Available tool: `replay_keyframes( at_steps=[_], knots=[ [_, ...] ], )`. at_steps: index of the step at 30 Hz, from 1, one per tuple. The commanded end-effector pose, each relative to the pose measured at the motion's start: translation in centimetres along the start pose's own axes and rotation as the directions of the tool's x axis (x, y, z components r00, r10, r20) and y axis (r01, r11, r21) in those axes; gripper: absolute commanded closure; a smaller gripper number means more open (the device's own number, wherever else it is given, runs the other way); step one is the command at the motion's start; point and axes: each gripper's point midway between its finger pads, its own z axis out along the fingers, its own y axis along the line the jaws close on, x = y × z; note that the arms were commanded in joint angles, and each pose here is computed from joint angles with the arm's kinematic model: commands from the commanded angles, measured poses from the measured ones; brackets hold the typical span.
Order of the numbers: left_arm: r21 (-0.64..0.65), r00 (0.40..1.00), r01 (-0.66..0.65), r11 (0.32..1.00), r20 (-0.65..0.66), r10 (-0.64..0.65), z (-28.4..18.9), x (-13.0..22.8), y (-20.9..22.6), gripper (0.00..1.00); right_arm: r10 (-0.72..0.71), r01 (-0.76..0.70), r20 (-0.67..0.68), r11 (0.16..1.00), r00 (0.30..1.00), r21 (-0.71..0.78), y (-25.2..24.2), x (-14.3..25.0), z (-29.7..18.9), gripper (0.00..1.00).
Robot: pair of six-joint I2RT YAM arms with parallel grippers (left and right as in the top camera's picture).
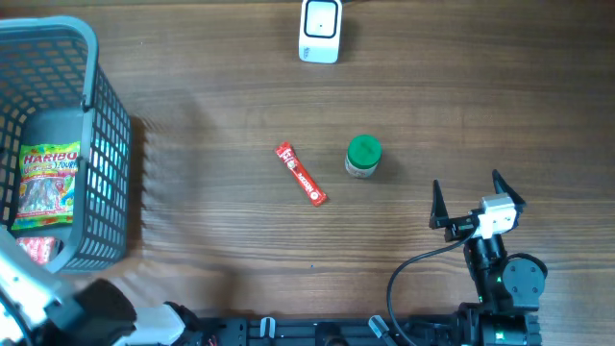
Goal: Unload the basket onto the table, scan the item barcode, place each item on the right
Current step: 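Reach into the basket and grasp the mint-green Zappy wipes pack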
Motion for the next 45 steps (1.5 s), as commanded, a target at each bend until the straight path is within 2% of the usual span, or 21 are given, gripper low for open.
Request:
replay_keyframes(
  at_steps=[1,5,9,11,12,16,21,27,33,35,39,41,45],
  knots=[
    [-0.005,0.981,-0.072,0.997,-0.179,0.070,5.8,2.4,0.0,0.00,-0.007,0.007,0.009,1.000,1.000,0.010,-0.1,-0.2,0.0,0.00],
    [0.030,0.961,-0.099,0.995,-0.257,0.103,10.6,4.6,0.5,0.00,-0.008,0.008,0.009,1.000,1.000,0.010,-0.1,-0.2,0.0,0.00],
    [0.014,0.949,-0.104,0.994,-0.299,0.104,15.6,7.2,2.8,0.00,-0.008,0.008,0.009,1.000,1.000,0.010,-0.1,-0.2,0.0,0.00],
    [0.141,0.920,-0.156,0.978,-0.339,0.195,17.7,9.2,2.3,0.00,-0.008,0.008,0.009,1.000,1.000,0.010,-0.1,-0.2,0.0,0.00],
    [0.162,0.913,-0.158,0.974,-0.352,0.206,18.2,9.9,2.4,0.00,-0.008,0.008,0.009,1.000,1.000,0.010,-0.1,-0.2,0.0,0.00],
    [0.116,0.908,-0.156,0.981,-0.375,0.189,20.1,11.5,4.8,0.00,-0.008,0.008,0.009,1.000,1.000,0.010,-0.1,-0.2,0.0,0.00],
    [0.014,0.922,-0.182,0.983,-0.345,0.175,21.1,11.3,7.4,0.00,-0.008,0.008,0.009,1.000,1.000,0.010,-0.1,-0.2,0.0,0.00],
    [-0.004,0.931,-0.196,0.981,-0.314,0.185,21.6,10.6,7.6,0.00,-0.008,0.008,0.009,1.000,1.000,0.010,-0.1,-0.2,0.0,0.00],
    [-0.028,0.921,-0.195,0.980,-0.348,0.173,23.9,12.5,9.5,0.02,-0.007,0.007,0.009,1.000,1.000,0.010,-0.1,-0.2,0.0,0.00],
    [-0.036,0.918,-0.195,0.980,-0.359,0.169,24.3,13.0,10.0,0.11,-0.008,0.008,0.009,1.000,1.000,0.010,-0.1,-0.2,0.0,0.00],
    [-0.021,0.920,-0.193,0.981,-0.352,0.173,24.6,13.1,9.9,0.35,-0.008,0.008,0.009,1.000,1.000,0.010,-0.1,-0.2,0.0,0.00],
    [0.008,0.918,-0.184,0.983,-0.356,0.175,24.6,13.3,9.4,0.57,-0.008,0.008,0.009,1.000,1.000,0.010,-0.1,-0.2,0.0,0.00],
    [0.067,0.905,-0.161,0.985,-0.388,0.174,24.4,14.0,8.4,0.92,-0.008,0.008,0.009,1.000,1.000,0.010,-0.1,-0.2,0.0,0.00]
  ],
)
